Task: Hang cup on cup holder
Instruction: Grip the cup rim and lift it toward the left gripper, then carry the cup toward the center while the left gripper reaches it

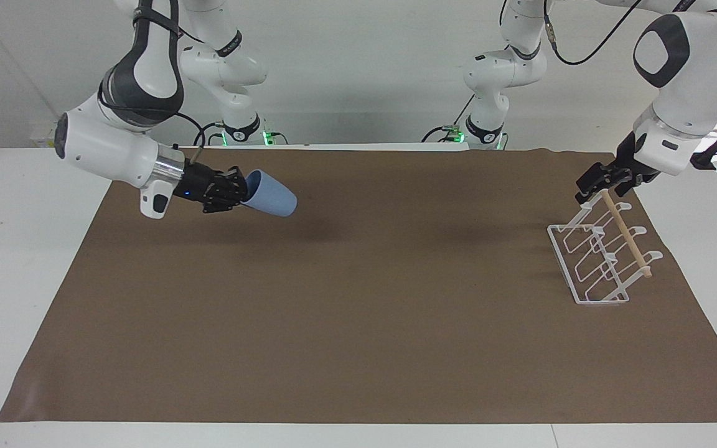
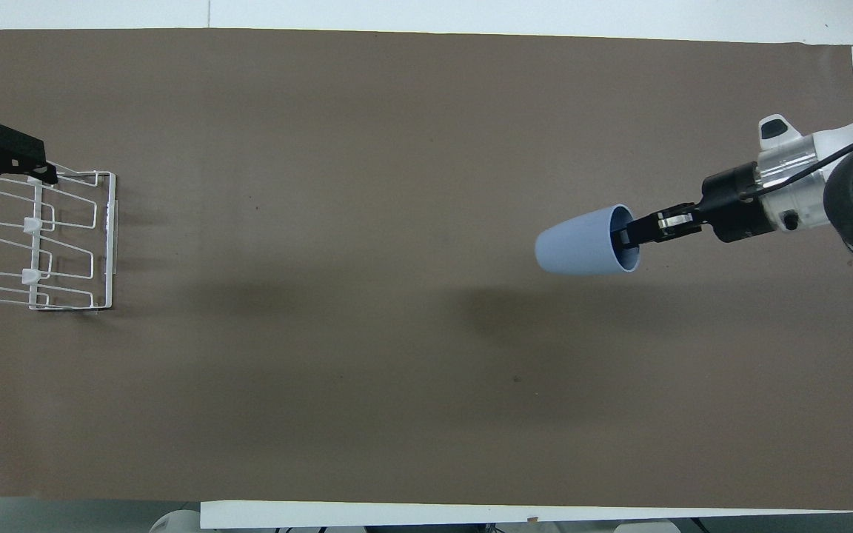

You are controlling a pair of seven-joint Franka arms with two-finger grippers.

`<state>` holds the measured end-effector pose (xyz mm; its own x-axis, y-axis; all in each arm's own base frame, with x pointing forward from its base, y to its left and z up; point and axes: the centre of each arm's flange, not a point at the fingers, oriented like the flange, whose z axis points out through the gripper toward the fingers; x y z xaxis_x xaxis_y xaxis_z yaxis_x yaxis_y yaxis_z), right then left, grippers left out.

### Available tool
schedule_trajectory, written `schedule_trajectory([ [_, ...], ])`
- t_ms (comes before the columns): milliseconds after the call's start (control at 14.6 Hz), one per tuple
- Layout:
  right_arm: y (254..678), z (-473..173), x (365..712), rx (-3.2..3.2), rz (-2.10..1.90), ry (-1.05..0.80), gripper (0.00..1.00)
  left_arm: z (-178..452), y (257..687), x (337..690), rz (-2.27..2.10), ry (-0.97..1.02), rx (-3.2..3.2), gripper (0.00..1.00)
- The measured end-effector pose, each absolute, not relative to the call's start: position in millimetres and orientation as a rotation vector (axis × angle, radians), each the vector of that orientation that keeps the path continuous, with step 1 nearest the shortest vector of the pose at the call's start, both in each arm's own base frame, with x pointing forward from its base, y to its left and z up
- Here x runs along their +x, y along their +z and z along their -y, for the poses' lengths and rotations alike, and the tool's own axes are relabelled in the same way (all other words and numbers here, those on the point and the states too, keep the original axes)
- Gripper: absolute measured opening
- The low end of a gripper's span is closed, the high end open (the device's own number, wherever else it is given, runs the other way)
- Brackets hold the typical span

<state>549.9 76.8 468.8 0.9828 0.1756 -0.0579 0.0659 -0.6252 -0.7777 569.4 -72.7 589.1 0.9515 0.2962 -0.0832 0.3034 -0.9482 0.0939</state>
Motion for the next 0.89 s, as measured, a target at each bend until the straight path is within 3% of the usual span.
schedule_trajectory([
  [479, 484.1, -171.6, 539.3, -1.971, -0.111, 0.315, 0.04, 246.1, 605.9, 533.0, -1.370, -0.354, 2.454, 1.00],
  [685, 484.4, -209.7, 532.1, -1.963, -0.139, 0.328, 0.04, 278.8, 612.4, 517.8, -1.608, -0.528, 2.246, 1.00],
  [890, 484.8, -238.1, 522.3, -1.968, -0.150, 0.369, 0.04, 295.1, 615.6, 511.5, -1.682, -0.580, 2.163, 1.00],
])
